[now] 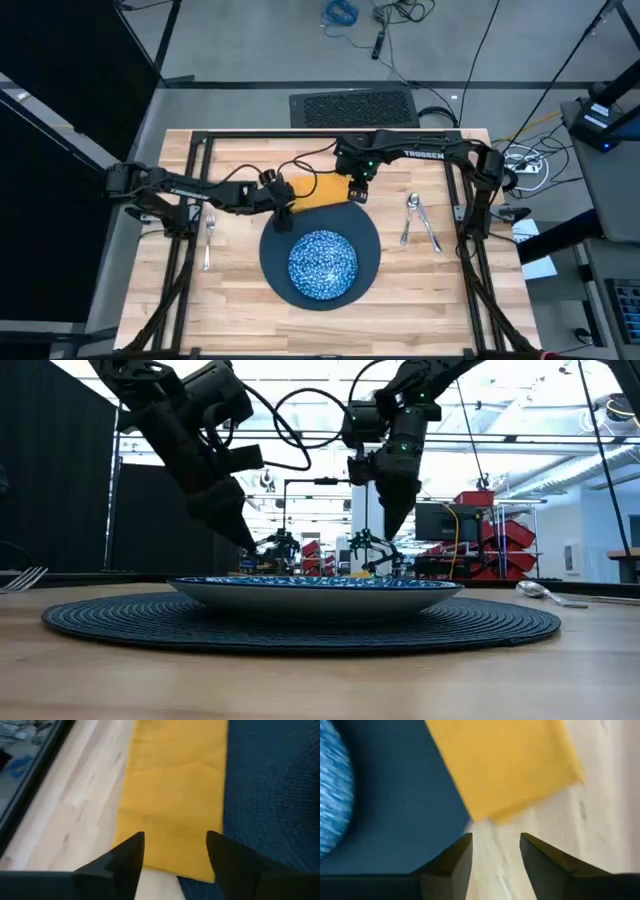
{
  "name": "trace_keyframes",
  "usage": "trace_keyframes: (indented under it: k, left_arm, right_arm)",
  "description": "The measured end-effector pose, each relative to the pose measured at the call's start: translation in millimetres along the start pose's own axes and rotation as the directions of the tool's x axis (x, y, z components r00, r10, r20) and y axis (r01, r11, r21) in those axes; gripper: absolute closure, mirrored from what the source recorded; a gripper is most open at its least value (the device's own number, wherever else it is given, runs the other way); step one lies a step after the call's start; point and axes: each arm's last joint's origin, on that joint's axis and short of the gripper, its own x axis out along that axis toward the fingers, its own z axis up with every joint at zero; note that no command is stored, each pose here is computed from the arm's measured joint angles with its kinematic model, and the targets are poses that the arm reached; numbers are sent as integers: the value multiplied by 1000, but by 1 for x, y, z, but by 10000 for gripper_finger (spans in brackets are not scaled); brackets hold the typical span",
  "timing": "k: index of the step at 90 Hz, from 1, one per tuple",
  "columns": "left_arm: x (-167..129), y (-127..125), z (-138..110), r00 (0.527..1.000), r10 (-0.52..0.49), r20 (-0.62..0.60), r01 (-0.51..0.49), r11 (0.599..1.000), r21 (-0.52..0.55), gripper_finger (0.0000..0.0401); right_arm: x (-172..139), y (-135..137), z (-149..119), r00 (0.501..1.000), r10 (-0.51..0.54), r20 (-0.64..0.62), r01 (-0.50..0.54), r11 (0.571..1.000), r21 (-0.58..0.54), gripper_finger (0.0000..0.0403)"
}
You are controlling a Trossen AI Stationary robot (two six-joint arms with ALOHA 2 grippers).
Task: Set table place
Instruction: Put the yellow table napkin on the left of the blue plate
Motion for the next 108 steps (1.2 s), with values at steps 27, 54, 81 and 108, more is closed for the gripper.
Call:
trace_keyframes:
  k: [27, 54, 81, 108]
  left_arm:
    - [4, 32, 20, 994, -109, 29, 112, 990, -83, 192]
    - [29, 69, 19, 981, -191, -25, 186, 973, -136, 192]
    - [65, 94, 10, 959, -214, -186, 166, 955, -246, 192]
    - [72, 101, 4, 942, -259, -211, 194, 939, -285, 192]
  right_arm:
    - [-1, -25, -8, 999, -36, -37, 39, 996, 84, 261]
    - [0, -36, -7, 991, 118, 62, -125, 984, 124, 265]
    - [16, -36, -16, 988, 149, 45, -153, 982, 108, 266]
    - [32, -34, -27, 987, 163, 2, -163, 981, 108, 266]
